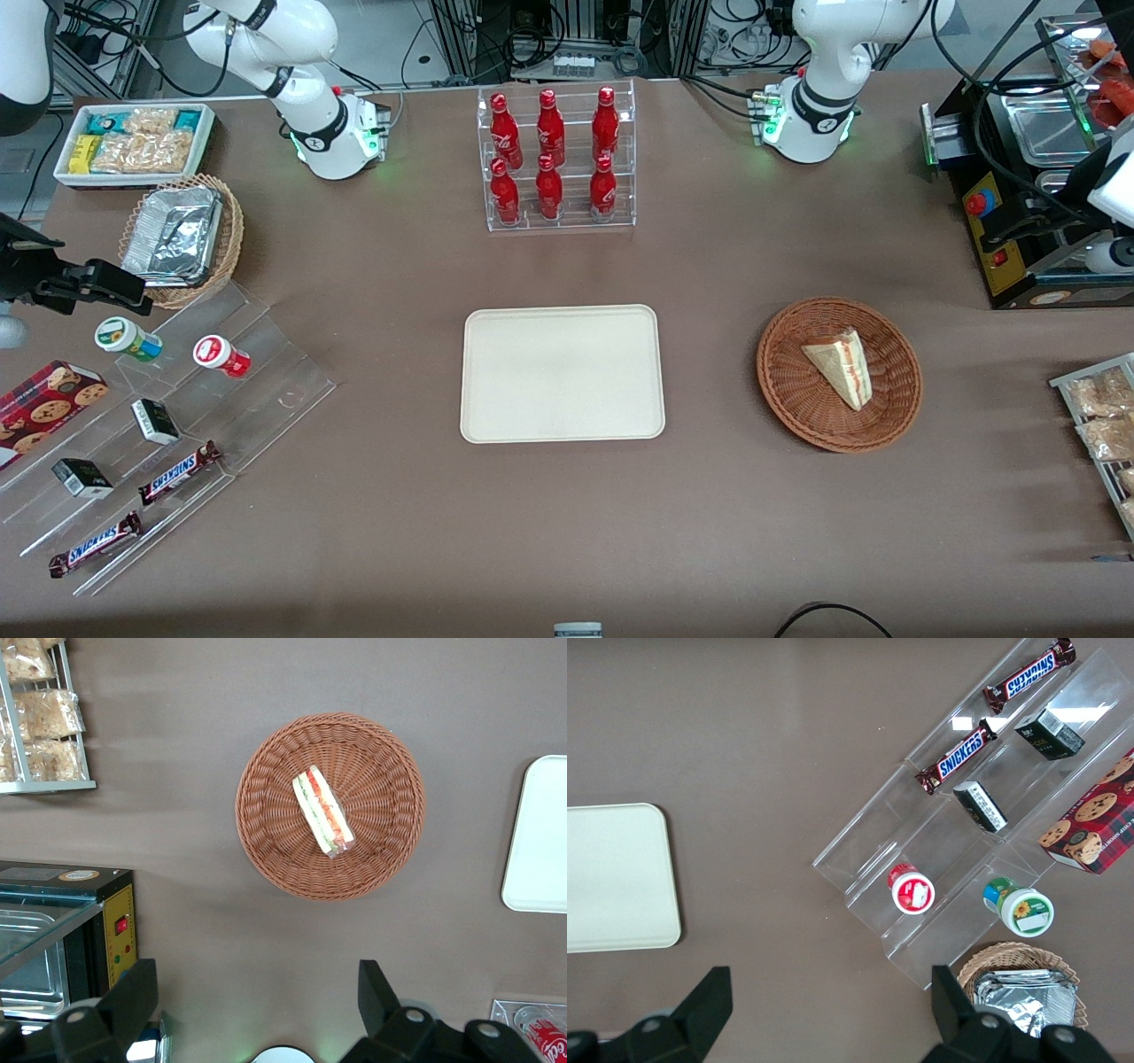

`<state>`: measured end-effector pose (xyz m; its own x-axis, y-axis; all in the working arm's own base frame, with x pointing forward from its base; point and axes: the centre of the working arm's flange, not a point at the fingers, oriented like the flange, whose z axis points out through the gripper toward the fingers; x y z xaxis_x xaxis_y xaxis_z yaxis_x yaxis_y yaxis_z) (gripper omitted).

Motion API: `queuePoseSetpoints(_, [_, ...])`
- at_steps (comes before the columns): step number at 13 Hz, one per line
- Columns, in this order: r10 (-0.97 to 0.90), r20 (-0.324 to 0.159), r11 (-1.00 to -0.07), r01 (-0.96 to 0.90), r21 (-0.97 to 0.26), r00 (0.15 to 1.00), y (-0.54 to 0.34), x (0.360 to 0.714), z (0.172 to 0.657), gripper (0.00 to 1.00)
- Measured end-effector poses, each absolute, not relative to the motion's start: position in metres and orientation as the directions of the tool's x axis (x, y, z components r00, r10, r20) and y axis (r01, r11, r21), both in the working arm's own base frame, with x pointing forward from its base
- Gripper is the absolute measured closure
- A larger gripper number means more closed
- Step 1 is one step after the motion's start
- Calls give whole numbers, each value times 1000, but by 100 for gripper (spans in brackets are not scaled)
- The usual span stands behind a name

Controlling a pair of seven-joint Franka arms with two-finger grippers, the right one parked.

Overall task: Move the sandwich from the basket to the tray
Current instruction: 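Move the left gripper over the wicker basket and lower onto the sandwich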

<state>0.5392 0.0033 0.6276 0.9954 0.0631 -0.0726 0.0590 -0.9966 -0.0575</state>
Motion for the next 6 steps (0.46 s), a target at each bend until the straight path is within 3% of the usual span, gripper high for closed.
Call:
queuePoseSetpoints(3, [52,-83,-997,47,-58,995,-3,540,624,0])
queuePoseSetpoints(6, [35,-129,-998,28,-61,991,-12,541,599,0])
